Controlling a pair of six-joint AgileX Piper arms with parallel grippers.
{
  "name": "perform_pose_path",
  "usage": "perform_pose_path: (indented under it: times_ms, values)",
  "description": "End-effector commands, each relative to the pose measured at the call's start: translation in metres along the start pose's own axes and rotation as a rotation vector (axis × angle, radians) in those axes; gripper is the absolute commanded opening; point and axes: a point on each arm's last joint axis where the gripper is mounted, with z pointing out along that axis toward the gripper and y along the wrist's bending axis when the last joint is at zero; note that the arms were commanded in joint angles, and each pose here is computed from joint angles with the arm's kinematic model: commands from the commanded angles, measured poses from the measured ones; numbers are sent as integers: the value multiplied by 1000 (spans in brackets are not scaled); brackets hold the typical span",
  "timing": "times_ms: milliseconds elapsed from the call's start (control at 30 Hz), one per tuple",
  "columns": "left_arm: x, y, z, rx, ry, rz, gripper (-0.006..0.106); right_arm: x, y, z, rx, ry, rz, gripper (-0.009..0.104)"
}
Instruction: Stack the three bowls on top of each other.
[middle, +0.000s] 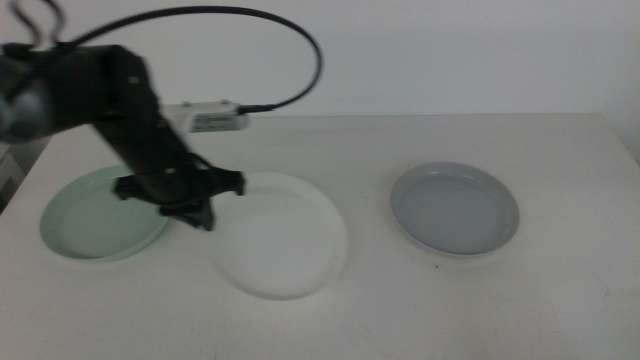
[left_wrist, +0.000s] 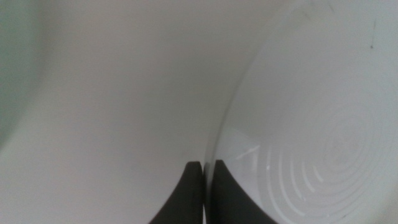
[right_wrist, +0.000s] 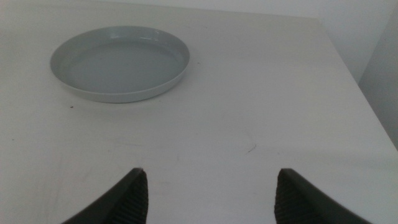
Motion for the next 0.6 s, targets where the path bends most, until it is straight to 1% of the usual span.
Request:
perform_pose_path:
  times_ms: [0, 200, 467, 533, 567]
  values:
    - [-13, -21, -14, 50, -66, 10, 0, -8, -1, -2, 17, -101, -18, 52]
    - [-21, -47, 12, 81, -19, 53, 0, -8, -1, -2, 17, -101, -18, 52]
    - [-20, -61, 41, 97, 28, 65, 0, -8, -1, -2, 17, -101, -18, 52]
    - [-20, -61, 43, 95, 35, 66, 2, -8, -1, -2, 17, -101, -18, 52]
    - [-20, -61, 43, 95, 36, 66, 5, -8, -1, -2, 17, -101, -18, 52]
